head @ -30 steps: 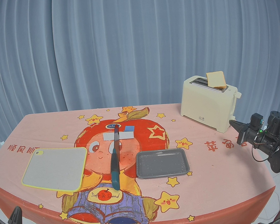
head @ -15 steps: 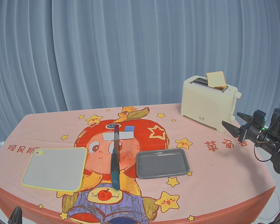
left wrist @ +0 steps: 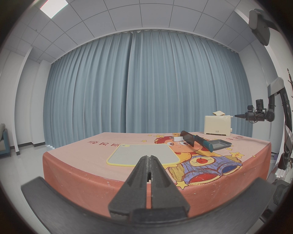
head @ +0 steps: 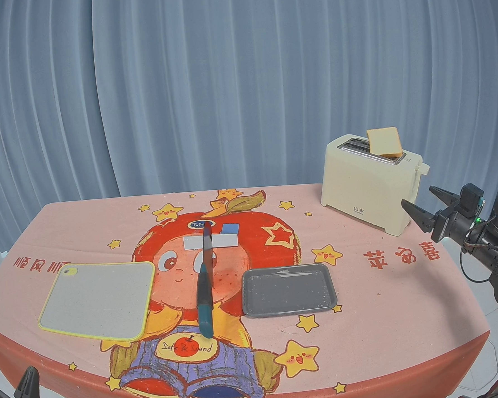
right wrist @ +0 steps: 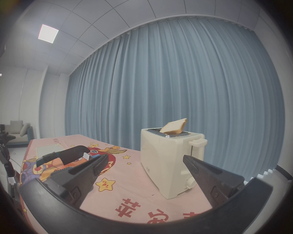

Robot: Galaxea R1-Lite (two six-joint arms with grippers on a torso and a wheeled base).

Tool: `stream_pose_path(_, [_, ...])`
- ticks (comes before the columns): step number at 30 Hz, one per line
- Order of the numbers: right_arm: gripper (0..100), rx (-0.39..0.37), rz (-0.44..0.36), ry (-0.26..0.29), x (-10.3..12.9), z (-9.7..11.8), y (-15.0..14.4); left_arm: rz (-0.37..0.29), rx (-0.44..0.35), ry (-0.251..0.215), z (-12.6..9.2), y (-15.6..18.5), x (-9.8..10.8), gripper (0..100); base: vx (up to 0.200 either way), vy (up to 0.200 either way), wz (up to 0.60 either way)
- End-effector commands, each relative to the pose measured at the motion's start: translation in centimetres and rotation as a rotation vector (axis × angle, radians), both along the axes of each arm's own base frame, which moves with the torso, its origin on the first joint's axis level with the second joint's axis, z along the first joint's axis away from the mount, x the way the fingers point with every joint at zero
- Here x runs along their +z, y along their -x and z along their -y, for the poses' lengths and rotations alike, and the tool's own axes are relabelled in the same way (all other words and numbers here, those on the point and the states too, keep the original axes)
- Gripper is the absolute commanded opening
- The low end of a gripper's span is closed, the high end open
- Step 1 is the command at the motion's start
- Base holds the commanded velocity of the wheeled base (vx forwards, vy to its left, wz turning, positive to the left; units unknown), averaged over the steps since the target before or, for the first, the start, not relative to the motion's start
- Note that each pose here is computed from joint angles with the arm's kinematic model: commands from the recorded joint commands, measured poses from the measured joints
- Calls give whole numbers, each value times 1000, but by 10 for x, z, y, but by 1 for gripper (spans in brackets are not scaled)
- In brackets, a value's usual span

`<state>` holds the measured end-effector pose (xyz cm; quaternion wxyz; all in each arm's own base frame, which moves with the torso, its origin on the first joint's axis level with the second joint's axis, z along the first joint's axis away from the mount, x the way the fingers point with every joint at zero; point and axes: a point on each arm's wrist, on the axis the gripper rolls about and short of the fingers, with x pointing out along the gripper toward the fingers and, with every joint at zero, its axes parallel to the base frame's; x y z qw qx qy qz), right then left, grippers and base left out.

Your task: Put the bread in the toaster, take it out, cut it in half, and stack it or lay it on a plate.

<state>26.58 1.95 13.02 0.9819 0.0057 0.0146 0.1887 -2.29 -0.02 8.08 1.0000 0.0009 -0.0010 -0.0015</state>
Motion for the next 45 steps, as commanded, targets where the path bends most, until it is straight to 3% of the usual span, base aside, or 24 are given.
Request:
stream_pose_path(1, [100, -28, 16, 1, 5, -3, 3, -2, 0, 0, 0, 0, -5, 0, 0, 0, 0])
stream_pose_path(6, [100, -41, -4, 4, 6, -7, 5, 0, 0, 0, 0, 0, -5, 0, 0, 0, 0])
stream_pose_path(18, [100, -79, -25, 6, 42, -2, 4, -2, 0, 0, 0, 0, -5, 0, 0, 0, 0])
stream_pose_path(26, [100, -112, -83, 12, 61, 8, 7, -2, 0, 0, 0, 0, -5, 0, 0, 0, 0])
stream_pose_path(36, [100, -148, -83, 8, 63, 19, -6, -2, 0, 0, 0, 0, -5, 0, 0, 0, 0])
stream_pose_path(39, [100, -172, -109, 6, 62, 28, -17, 0, -2, 0, 0, 0, -5, 0, 0, 0, 0])
stream_pose_path(45, [100, -134, -180, -16, 75, 33, -24, -2, 0, 0, 0, 0, -5, 0, 0, 0, 0])
